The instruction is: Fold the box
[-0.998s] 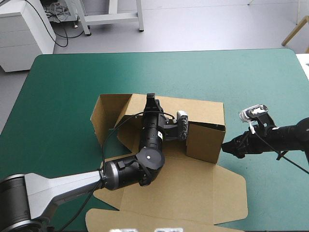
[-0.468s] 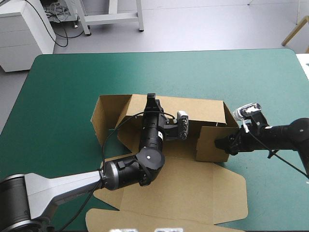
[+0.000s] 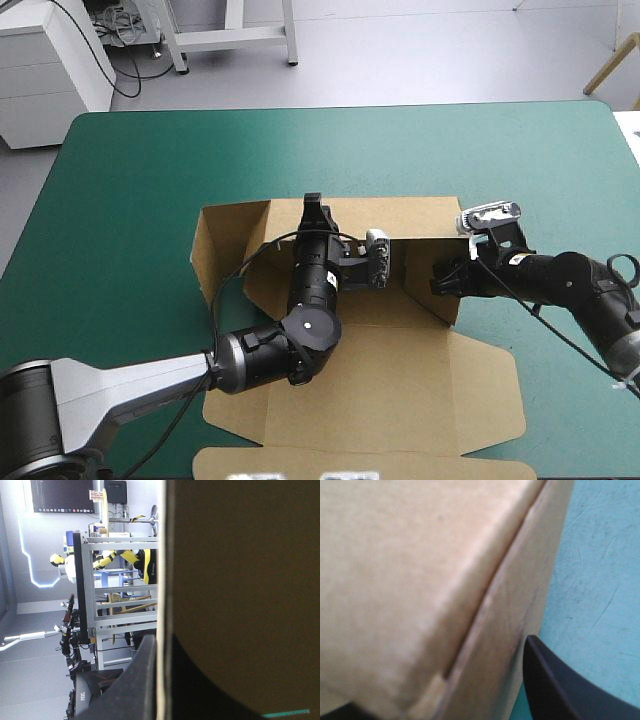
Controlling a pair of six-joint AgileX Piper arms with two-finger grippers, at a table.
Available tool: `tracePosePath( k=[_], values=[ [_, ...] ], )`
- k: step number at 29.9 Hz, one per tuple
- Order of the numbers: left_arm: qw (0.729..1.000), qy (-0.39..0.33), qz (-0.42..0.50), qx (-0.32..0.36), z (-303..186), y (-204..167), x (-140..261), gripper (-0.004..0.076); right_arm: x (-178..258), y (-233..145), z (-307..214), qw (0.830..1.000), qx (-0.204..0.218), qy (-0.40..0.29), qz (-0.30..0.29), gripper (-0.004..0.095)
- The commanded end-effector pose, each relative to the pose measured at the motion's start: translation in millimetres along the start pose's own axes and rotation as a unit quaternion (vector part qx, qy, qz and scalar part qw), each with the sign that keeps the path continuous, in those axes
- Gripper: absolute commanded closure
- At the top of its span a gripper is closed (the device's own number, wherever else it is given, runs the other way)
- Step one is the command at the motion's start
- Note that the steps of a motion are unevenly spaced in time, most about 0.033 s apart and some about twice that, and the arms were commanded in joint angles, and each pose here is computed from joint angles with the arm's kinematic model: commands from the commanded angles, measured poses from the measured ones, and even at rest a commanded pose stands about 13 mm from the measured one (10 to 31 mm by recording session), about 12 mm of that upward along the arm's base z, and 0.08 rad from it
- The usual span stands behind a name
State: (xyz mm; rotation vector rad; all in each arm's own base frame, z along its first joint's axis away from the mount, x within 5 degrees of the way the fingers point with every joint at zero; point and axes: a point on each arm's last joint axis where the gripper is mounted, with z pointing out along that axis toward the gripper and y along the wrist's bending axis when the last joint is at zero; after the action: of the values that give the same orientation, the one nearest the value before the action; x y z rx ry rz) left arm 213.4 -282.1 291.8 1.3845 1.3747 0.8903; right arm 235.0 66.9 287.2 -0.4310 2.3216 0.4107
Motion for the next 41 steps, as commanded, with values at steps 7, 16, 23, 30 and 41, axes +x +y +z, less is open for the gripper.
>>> tracePosePath(
  k=[7,16,23,30,41],
  values=[
    [0.999,-0.025,-0.029,-0.036,-12,26,-1,0.0734,-24,-4,-11,0.994,0.042,-0.103,0.014,0.0809],
    [0.998,-0.024,-0.047,-0.036,-12,26,0,0.0734,-27,33,-4,0.99,0.015,-0.121,-0.075,0.0907],
    [0.998,-0.025,-0.047,-0.036,-12,26,0,0.0734,-26,32,-3,0.989,0.026,-0.112,-0.09,0.0909],
    [0.998,-0.025,-0.047,-0.036,-12,26,0,0.0732,-24,33,-2,0.991,0.021,-0.098,-0.094,0.0908],
    [0.998,-0.026,-0.035,-0.038,-12,26,-1,0.0301,-19,27,-2,0.99,0.051,-0.066,-0.115,0.0908]
  ],
)
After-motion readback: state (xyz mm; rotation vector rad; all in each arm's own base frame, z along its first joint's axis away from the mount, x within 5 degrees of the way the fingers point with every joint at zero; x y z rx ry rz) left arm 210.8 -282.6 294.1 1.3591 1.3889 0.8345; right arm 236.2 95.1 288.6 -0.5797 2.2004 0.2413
